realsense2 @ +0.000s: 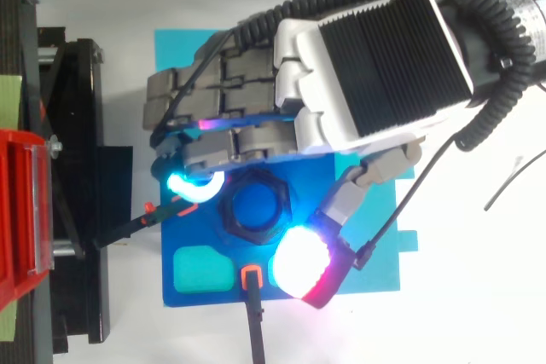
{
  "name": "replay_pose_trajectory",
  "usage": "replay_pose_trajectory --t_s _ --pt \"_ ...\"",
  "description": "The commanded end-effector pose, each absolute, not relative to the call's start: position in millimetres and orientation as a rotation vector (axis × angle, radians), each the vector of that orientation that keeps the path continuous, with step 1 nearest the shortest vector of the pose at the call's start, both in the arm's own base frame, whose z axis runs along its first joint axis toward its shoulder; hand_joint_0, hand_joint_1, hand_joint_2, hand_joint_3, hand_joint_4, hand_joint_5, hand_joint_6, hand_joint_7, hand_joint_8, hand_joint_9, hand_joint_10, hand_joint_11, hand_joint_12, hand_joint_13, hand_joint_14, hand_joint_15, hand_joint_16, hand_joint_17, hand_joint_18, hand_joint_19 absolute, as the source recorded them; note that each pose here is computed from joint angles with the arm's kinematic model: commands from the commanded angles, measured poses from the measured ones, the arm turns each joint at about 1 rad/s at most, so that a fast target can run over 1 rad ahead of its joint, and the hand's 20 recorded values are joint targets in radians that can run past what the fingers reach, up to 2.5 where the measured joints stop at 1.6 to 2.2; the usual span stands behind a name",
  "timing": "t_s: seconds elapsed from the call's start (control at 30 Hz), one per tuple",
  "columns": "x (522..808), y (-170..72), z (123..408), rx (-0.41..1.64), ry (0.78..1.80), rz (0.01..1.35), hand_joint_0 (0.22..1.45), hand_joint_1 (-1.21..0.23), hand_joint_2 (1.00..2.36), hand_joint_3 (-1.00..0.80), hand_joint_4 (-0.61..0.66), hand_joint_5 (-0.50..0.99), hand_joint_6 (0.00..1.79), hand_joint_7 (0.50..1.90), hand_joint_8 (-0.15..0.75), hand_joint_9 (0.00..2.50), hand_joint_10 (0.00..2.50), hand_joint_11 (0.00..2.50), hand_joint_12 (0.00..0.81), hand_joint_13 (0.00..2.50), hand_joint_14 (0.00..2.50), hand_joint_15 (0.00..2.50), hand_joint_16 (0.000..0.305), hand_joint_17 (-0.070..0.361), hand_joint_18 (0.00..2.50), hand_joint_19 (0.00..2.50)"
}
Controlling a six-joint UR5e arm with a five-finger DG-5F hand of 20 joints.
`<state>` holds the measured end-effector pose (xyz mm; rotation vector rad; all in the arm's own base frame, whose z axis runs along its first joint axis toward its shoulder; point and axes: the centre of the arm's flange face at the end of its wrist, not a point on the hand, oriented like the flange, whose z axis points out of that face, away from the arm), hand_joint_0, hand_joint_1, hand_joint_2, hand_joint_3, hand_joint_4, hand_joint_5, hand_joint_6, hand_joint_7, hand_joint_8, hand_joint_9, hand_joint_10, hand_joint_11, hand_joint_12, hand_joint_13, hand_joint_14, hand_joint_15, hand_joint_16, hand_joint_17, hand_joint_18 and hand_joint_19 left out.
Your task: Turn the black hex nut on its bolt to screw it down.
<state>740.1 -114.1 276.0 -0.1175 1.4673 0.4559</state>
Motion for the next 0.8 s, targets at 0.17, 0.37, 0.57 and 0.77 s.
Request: replay_pose_trajectory --t_s 0.17,0.37,0.57,0.77 --pt "744.7 -93.2 275.2 -0.119 1.466 0.46 0.45 -0.29 1.0 -0.5 0.32 -0.18 0.5 0.88 0.329 0.46 0.01 0.22 0.378 0.52 0.01 0.14 0.055 0.124 0.64 0.4" --pt "744.8 -79.2 273.1 -0.103 1.495 0.456 0.45 -0.29 1.0 -0.5 0.32 -0.18 0.5 0.89 0.33 0.45 0.01 0.22 0.378 0.52 0.0 0.14 0.055 0.125 0.64 0.4" --pt "744.9 -68.5 271.1 -0.097 1.514 0.457 0.45 -0.29 1.0 -0.5 0.36 -0.16 0.5 0.98 0.33 0.45 0.01 0.22 0.379 0.52 0.0 0.14 0.055 0.124 0.64 0.41" --pt "743.9 -64.6 269.4 -0.093 1.531 0.46 0.45 -0.29 1.0 -0.5 0.38 -0.13 0.5 1.2 0.337 0.47 0.01 0.25 0.377 0.52 0.0 0.13 0.055 0.123 0.64 0.4"
